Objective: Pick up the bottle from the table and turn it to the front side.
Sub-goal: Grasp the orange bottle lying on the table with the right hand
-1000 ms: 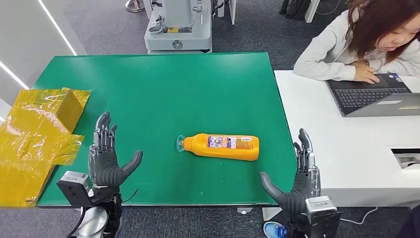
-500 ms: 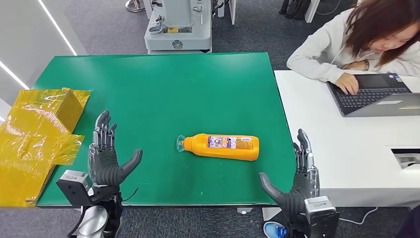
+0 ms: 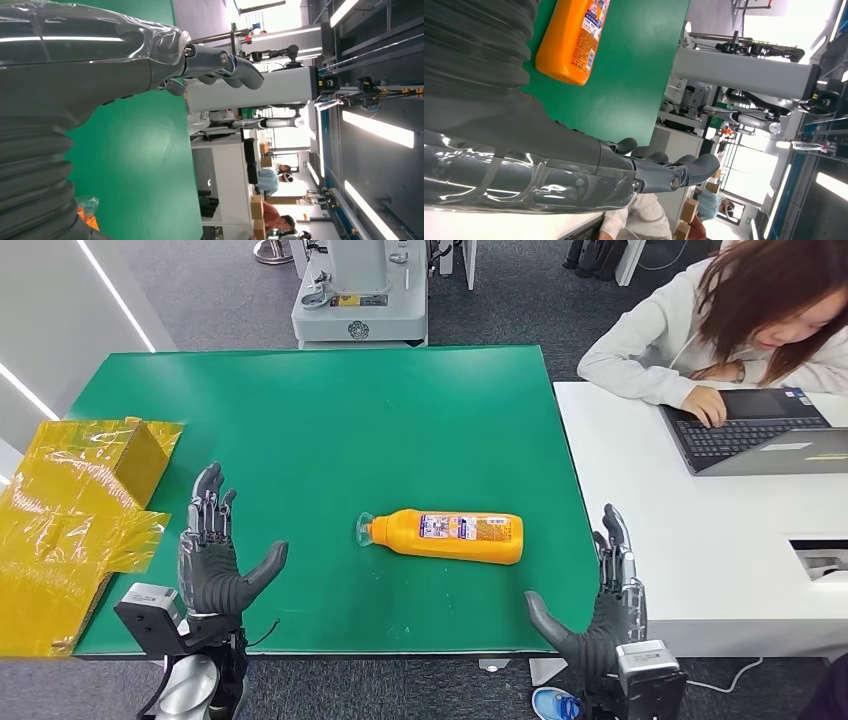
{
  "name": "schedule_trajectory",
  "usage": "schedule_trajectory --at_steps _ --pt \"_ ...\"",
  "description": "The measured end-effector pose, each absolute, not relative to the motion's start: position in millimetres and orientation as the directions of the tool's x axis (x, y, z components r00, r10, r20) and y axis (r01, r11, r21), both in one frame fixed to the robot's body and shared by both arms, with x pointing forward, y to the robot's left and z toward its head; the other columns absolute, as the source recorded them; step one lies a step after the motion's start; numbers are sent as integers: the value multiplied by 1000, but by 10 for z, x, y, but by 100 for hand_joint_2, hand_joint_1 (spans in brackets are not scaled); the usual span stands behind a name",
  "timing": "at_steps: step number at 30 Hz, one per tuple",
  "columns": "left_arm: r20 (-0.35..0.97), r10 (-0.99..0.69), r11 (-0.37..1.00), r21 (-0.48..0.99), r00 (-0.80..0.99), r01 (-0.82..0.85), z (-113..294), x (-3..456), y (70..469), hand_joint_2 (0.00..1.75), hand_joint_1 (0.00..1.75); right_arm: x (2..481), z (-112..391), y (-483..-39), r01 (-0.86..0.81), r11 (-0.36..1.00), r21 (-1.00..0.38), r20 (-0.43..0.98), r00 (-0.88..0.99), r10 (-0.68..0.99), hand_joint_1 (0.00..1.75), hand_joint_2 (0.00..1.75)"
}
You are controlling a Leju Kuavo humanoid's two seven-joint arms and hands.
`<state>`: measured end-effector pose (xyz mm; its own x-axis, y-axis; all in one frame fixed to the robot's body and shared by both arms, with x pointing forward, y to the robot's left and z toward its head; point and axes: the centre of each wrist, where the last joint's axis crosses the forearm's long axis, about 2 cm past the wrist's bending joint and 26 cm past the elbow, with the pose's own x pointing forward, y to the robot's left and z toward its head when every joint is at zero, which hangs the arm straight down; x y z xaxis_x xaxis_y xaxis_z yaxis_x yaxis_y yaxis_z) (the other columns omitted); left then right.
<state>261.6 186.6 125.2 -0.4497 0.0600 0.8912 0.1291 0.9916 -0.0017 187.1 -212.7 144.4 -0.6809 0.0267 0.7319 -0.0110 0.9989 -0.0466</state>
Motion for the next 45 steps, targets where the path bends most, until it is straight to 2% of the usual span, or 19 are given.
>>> schedule_trajectory --at_steps 13,20,24,29,35,40,45 --pt "891 58 991 4 -450 135 1249 2598 1861 175 0 1882 1451 -2127 5 997 -81 737 -672 63 0 175" --pt "886 70 987 6 -458 162 1261 2619 1794 175 0 2071 1452 -2105 25 953 -301 722 -647 244 0 175" --pt "882 86 982 4 -463 189 1272 2677 1738 175 0 2330 1380 -2104 -52 909 -414 743 -597 304 0 175" --pt "883 101 972 11 -458 234 1278 2760 1659 175 0 2690 1174 -2130 -222 779 -587 749 -515 417 0 175" --pt "880 106 962 28 -462 273 1319 2878 1580 175 0 3111 931 -2067 -379 576 -724 687 -475 551 0 175" --pt "873 44 963 92 -485 252 1332 2978 1524 175 0 3309 847 -1986 -382 415 -826 562 -512 649 0 175" --pt "864 -17 965 146 -504 216 1305 3050 1515 175 0 3343 786 -1953 -333 350 -875 483 -554 678 0 175"
